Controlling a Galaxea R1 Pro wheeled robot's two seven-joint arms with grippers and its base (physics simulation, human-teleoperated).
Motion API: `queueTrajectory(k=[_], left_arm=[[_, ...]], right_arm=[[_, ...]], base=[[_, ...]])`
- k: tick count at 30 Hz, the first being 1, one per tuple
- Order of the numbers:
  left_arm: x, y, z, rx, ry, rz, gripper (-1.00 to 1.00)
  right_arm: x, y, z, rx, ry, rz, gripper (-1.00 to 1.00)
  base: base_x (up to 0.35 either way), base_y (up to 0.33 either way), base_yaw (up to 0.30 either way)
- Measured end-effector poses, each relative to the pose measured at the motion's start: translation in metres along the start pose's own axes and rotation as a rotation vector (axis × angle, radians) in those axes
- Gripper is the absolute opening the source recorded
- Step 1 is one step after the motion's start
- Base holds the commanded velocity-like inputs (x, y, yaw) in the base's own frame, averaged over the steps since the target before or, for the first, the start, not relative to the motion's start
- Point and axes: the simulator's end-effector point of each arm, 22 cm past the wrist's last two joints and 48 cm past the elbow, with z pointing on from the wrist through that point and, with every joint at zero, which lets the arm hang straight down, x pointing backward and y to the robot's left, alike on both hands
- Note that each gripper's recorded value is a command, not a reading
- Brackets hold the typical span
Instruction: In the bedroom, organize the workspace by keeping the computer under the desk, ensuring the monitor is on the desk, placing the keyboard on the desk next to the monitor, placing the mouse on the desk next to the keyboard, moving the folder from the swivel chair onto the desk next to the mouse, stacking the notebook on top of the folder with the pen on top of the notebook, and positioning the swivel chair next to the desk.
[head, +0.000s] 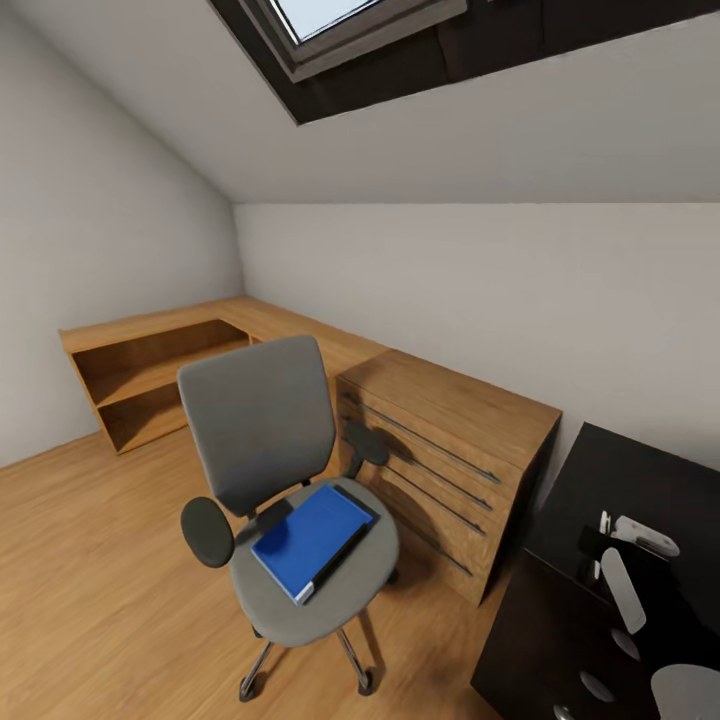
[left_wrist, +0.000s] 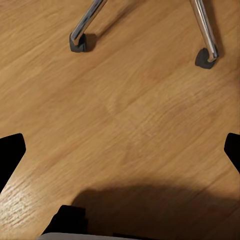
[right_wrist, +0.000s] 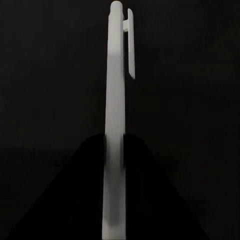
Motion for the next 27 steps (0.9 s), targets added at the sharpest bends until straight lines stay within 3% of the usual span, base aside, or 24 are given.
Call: queueTrajectory(k=[2,3,22,25,26,27], left_arm=[[0.000,0.000,0.000,0.000,0.000,0.000,1.00],[0.000,0.000,0.000,0.000,0.000,0.000,1.00],[0.000,0.000,0.000,0.001,0.000,0.000,1.00],[0.000,0.000,0.000,0.000,0.001,0.000,1.00],[0.000,0.001,0.000,-0.002,0.001,0.000,1.00],[0.000,0.002,0.000,-0.003,0.001,-0.001,1.00]], right_arm=[[-0.001,0.000,0.000,0.001,0.000,0.000,-1.00],[-0.001,-0.001,0.000,0.002,-0.001,0.000,1.00],[-0.004,0.000,0.000,-0.002,-0.007,0.003,1.00],[-0.035,0.008,-0.012,-0.024,-0.077,0.015,1.00],[-0.079,0.027,-0.039,-0.070,-0.186,0.040,1.00],[-0.092,0.036,-0.052,-0.092,-0.224,0.052,1.00]], base=[[0.009,-0.002,0.000],[0.004,-0.001,0.000],[0.000,0.000,0.000],[0.000,0.000,0.000],[0.000,0.000,0.000],[0.000,0.000,0.000]])
